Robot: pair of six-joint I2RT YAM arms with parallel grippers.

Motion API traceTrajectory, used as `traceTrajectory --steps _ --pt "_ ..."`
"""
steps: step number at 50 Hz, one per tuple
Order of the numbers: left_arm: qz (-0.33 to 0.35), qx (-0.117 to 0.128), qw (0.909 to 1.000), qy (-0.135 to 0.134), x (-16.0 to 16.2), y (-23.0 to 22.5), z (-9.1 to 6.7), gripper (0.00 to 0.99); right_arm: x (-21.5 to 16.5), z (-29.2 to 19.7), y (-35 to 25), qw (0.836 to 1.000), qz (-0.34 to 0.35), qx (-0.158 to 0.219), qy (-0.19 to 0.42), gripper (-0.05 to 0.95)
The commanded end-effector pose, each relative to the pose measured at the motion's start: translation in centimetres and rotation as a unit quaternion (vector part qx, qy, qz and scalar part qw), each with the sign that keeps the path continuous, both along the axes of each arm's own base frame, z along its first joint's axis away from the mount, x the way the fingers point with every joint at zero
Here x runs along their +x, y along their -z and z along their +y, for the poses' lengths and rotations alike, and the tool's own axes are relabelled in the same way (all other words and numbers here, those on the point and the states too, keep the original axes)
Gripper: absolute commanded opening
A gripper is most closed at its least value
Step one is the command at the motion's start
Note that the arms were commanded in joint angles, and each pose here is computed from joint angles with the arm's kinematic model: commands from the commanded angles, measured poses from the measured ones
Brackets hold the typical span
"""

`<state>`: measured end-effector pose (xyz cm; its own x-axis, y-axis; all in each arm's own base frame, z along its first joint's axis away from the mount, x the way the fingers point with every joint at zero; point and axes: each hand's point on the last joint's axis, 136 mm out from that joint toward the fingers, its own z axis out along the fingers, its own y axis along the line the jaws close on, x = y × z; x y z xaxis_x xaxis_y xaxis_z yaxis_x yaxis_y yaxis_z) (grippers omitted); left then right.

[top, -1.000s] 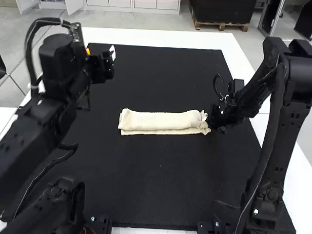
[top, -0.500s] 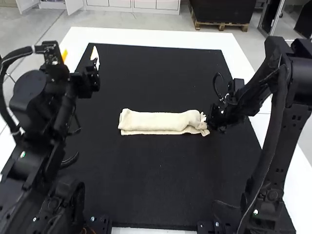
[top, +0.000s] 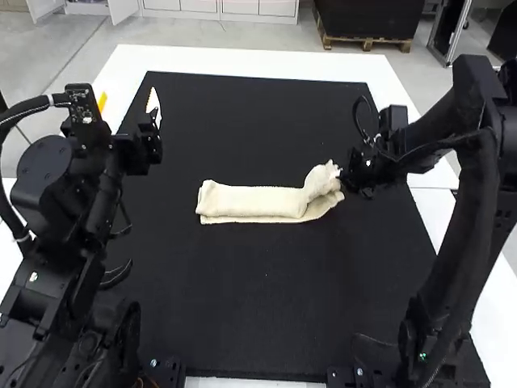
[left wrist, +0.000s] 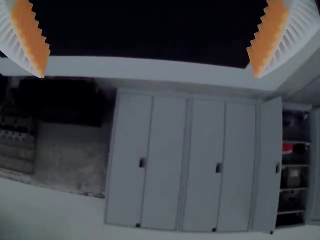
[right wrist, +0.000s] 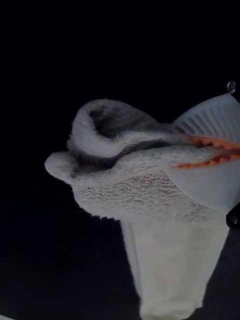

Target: Fold the towel.

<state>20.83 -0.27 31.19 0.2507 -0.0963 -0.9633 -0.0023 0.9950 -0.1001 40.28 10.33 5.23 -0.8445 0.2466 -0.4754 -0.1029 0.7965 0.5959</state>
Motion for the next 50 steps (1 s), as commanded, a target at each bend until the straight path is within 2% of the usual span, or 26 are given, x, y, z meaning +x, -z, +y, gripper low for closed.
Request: traceTrajectory --steps 1,14,27,50 --pt "-0.008 0.002 0.9999 -0.012 -0.3 -0.1 0.5 0.930 0.7 2.5 -2.6 1.000 -0.025 0.008 -0.013 0.00" --pt "0.001 0.002 0.9999 -0.011 -0.2 0.3 0.4 0.931 0.0 8.9 -4.1 0.998 -0.034 0.011 -0.048 0.00" --pt "0.008 0.004 0.9999 -0.011 -0.2 0.5 0.4 0.933 0.0 15.1 -6.4 0.995 -0.074 0.039 -0.056 0.00" --pt "0.009 0.002 0.9999 -0.010 -0.2 0.5 0.4 0.933 -1.2 21.6 -3.2 0.992 -0.060 0.025 -0.109 0.00"
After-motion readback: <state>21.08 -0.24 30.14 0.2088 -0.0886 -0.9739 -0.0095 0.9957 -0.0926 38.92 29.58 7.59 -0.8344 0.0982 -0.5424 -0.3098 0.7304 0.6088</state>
